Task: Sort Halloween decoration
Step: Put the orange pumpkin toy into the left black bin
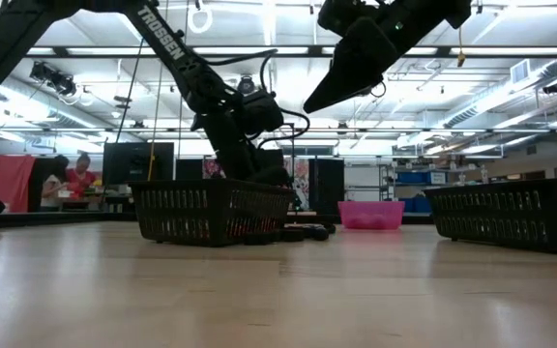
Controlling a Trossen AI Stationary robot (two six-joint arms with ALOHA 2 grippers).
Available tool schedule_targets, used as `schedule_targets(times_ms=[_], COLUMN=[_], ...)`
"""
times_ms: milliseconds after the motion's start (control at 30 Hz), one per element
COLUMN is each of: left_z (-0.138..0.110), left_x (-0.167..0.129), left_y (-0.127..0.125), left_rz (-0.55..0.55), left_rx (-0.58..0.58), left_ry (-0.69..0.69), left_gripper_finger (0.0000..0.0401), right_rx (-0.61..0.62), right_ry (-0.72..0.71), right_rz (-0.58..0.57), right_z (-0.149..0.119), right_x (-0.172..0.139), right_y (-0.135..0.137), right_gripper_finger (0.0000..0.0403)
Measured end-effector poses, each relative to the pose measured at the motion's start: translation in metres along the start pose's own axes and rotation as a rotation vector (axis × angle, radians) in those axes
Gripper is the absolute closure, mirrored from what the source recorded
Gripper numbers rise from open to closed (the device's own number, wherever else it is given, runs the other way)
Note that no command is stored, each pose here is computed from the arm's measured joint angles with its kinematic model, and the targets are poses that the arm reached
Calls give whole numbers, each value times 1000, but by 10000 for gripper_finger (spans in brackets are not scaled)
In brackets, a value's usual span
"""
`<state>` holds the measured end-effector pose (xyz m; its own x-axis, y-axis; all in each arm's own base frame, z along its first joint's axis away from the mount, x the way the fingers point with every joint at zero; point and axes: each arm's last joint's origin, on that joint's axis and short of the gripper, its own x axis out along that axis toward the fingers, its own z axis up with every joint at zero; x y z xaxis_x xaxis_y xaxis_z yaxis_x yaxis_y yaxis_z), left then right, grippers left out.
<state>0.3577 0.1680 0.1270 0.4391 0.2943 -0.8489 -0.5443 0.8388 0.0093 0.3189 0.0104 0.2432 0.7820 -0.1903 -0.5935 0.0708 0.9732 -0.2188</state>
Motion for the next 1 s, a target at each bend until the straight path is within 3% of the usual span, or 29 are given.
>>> schedule_targets(times_ms=[267,700,1000], left_z=[-3,-7,-8], left_x=[0,-1,-33], left_y=[-2,-7,-15], left_rz=[-8,-29,-133], left_rx=[9,21,29], left_ry=[28,67,109], left_gripper_finger=[266,340,345], right_rx=[-1,0,29], right_ry=[2,16,154], right_rz=[0,1,-68], right_z=[0,-1,-13], right_x=[0,0,-11], right_y=[0,0,-3], right_gripper_finger=[247,247,247])
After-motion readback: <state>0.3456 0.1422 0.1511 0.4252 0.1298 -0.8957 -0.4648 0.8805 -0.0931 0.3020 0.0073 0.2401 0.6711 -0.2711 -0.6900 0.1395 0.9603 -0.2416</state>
